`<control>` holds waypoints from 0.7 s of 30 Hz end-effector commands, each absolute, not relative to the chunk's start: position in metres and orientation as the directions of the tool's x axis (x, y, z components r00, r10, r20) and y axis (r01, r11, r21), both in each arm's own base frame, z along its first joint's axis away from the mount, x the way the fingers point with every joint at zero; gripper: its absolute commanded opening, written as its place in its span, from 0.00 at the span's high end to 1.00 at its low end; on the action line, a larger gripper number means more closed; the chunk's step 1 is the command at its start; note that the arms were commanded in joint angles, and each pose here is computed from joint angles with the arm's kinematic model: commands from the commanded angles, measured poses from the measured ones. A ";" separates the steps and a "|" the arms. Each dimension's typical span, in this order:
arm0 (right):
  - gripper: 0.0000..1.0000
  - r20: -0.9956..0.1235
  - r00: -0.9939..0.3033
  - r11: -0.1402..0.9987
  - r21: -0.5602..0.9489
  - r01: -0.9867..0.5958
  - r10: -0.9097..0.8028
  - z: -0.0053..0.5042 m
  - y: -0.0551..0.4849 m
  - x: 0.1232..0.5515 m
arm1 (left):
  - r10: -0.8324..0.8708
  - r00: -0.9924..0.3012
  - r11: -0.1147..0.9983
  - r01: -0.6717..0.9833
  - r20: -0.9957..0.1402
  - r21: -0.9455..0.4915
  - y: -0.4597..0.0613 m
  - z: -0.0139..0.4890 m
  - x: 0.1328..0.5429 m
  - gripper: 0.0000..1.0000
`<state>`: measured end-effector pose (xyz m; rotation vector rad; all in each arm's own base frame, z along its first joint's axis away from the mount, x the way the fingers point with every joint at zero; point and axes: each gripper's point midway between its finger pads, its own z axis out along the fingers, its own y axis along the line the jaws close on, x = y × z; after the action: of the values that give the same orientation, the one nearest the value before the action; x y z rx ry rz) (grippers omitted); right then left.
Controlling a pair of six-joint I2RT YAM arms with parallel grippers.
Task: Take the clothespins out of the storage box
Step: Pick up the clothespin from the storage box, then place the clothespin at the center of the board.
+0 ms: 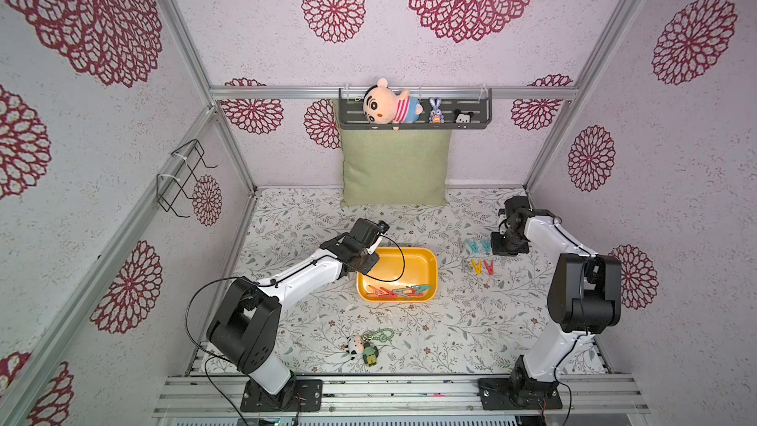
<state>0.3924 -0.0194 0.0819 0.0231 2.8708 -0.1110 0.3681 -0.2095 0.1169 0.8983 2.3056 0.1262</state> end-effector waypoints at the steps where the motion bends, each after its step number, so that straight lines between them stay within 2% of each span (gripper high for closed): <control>1: 1.00 -0.249 -0.968 0.997 -0.082 -0.015 -0.035 0.082 -0.022 0.396 | 0.655 -0.544 0.742 0.595 -0.525 0.309 -0.215 0.115 0.363 1.00; 8: 1.00 -0.194 -0.980 0.989 -0.150 -0.019 -0.049 0.070 -0.032 0.376 | 0.656 -0.540 0.741 0.593 -0.528 0.314 -0.214 0.117 0.362 1.00; 21: 1.00 -0.175 -0.982 0.984 -0.173 -0.038 -0.068 0.056 -0.036 0.378 | 0.654 -0.541 0.742 0.597 -0.530 0.305 -0.216 0.118 0.361 1.00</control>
<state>0.3788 -0.0286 0.0589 -0.0584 2.9395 -0.2017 0.3669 -0.2116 0.1167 0.9042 2.3050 0.1189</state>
